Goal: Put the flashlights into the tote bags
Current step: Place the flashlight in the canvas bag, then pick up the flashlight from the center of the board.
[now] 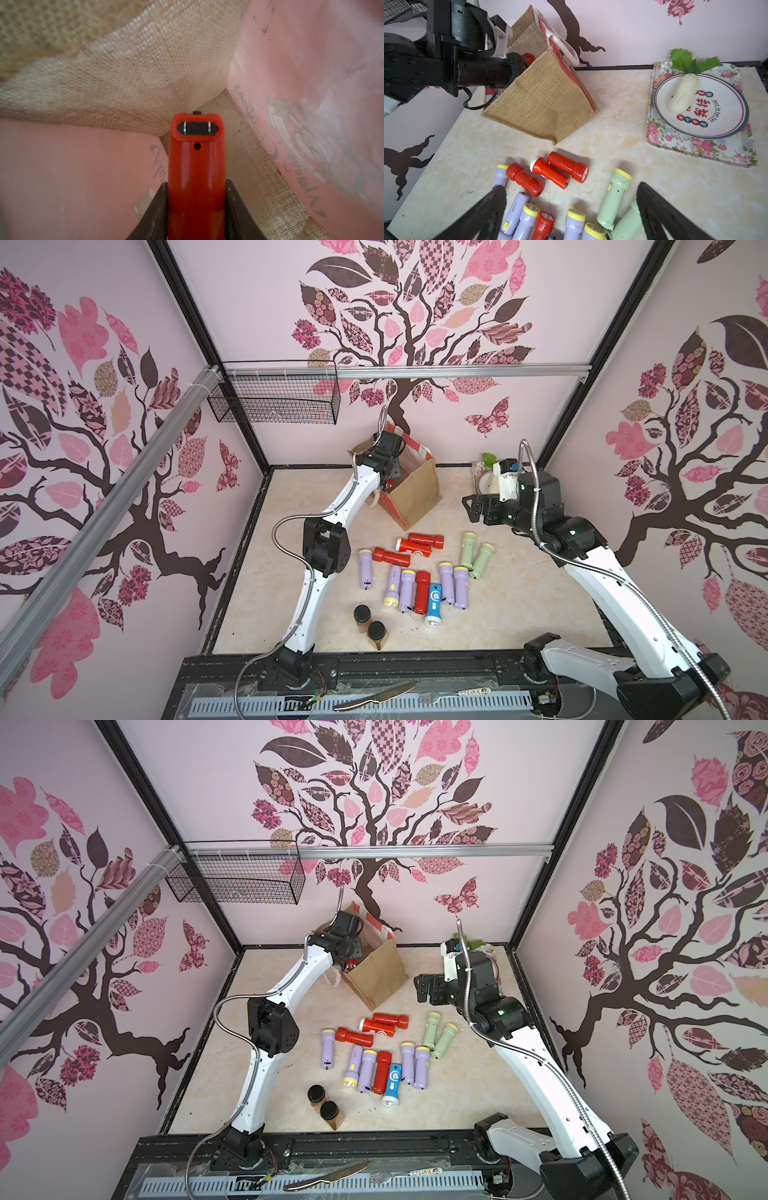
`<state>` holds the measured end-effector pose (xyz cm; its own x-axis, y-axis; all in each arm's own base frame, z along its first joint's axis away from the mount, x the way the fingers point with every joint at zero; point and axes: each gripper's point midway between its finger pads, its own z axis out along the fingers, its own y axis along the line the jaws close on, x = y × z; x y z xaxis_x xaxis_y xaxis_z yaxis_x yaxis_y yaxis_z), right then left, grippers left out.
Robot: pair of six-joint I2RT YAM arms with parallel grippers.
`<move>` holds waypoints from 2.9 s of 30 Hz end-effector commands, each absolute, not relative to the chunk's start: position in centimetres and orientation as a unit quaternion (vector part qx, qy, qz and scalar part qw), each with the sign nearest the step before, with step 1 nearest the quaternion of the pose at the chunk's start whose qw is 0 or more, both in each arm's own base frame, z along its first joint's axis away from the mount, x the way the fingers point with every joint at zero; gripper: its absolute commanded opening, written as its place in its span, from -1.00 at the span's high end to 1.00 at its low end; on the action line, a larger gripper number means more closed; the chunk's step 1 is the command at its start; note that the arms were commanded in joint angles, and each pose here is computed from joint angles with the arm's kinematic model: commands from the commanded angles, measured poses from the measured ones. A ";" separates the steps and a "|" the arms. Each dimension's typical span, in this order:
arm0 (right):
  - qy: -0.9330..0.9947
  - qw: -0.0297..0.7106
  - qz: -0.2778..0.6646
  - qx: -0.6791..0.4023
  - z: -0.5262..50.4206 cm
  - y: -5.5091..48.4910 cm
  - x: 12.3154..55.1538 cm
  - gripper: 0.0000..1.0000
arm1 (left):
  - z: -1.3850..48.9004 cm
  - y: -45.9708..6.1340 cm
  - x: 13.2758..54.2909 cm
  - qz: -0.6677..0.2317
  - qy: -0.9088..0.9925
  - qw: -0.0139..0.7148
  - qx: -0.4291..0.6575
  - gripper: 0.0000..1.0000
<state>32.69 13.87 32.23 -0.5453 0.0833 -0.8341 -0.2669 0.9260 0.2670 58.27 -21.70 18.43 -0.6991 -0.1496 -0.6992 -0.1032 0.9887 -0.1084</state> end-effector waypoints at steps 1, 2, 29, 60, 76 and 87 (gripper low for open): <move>0.841 0.501 0.192 -0.065 34.8 14.0 32.3 -1.00 | 20.9 -21.6 58.5 -0.042 0.911 0.404 -0.069 0.97; 0.842 0.500 0.192 -0.065 34.7 14.0 32.4 -1.00 | 20.9 -21.6 58.6 -0.043 0.911 0.405 -0.068 0.92; 0.848 0.490 0.195 -0.056 34.2 14.1 32.7 -1.00 | 30.7 -21.2 57.9 -0.106 0.868 0.480 -0.067 -0.14; 0.874 0.427 0.226 -0.055 29.3 15.5 32.3 -1.00 | 26.4 -16.0 31.4 -0.186 0.938 0.292 -0.016 -0.79; 0.885 0.379 0.262 -0.068 25.0 16.8 30.7 -1.00 | 13.4 -15.0 26.6 -0.173 0.973 0.142 -0.049 -0.52; 0.883 0.361 0.287 -0.084 22.8 17.7 29.9 -1.00 | 7.4 -15.1 26.7 -0.149 0.983 0.092 -0.053 -0.43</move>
